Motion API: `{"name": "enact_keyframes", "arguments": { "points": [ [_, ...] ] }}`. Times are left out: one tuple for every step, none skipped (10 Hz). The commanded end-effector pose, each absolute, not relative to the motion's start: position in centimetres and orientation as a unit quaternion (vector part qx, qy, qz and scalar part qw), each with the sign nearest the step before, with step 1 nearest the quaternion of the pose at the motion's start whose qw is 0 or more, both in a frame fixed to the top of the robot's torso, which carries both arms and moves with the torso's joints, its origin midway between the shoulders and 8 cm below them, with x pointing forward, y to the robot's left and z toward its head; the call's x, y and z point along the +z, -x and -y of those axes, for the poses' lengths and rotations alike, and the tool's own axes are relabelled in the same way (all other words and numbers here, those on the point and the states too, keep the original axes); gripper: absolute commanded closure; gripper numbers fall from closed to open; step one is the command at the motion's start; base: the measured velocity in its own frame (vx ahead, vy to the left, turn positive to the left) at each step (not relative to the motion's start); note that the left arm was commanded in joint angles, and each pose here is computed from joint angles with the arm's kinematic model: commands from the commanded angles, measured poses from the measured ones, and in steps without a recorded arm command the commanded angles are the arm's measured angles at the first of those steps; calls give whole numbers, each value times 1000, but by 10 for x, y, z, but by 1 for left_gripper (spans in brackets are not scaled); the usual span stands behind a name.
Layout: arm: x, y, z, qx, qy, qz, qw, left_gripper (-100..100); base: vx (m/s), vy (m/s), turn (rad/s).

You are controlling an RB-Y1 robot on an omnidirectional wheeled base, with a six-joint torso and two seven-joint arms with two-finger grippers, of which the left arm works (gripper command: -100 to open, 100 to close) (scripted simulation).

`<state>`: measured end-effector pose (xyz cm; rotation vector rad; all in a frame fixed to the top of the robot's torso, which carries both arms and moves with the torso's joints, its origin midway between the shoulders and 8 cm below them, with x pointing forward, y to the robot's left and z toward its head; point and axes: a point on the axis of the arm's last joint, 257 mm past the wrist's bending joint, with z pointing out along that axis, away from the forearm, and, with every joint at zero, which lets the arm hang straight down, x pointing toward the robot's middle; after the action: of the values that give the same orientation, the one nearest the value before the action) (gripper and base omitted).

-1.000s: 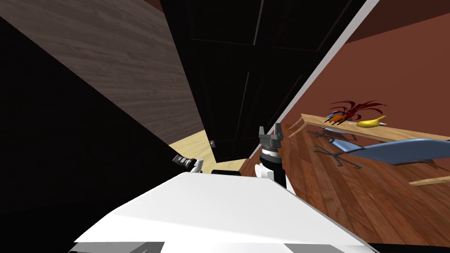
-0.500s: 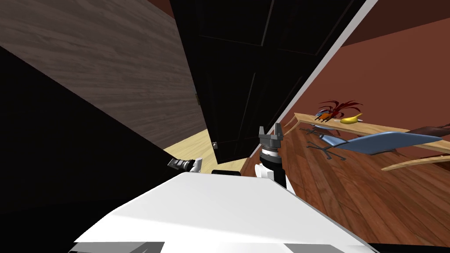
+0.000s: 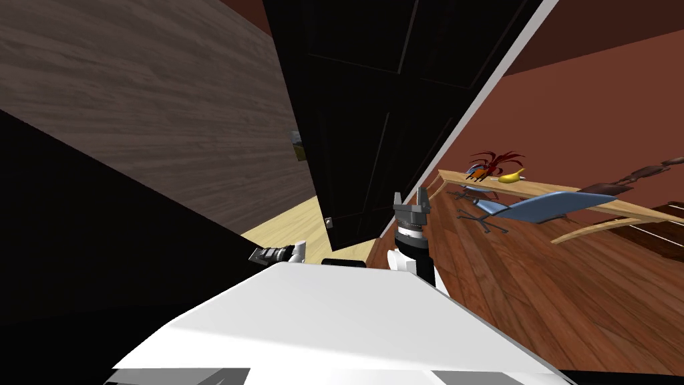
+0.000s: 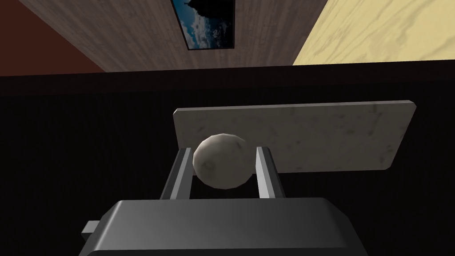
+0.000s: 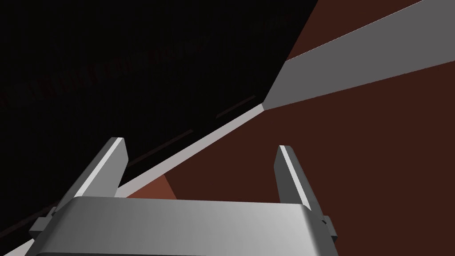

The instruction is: Push the door open

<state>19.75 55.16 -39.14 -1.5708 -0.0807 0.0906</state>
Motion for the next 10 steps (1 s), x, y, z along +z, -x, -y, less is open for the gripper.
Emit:
{"name": "enact_keyframes", "arguments": {
  "points": [
    [-385,-195,-558,45,699,44,713,100,0,98,18],
    [-383,-176,-566,67,694,68,713,100,14,155,-137],
    [-382,-165,-569,79,692,81,713,100,-3,220,-176],
    [-389,-161,-565,88,697,71,708,100,-4,157,-65],
    [-382,-150,-571,98,690,101,710,100,-8,161,-87],
    [-383,-139,-571,110,689,113,707,100,-18,201,-146],
    [-383,-139,-571,110,689,113,707,100,-14,146,-56],
    [-383,-139,-571,110,689,113,707,100,1,59,15],
    [-385,-121,-568,133,688,136,701,100,-8,101,-153],
    [-387,-113,-566,142,688,145,697,100,-16,177,-158]
  ]
}}
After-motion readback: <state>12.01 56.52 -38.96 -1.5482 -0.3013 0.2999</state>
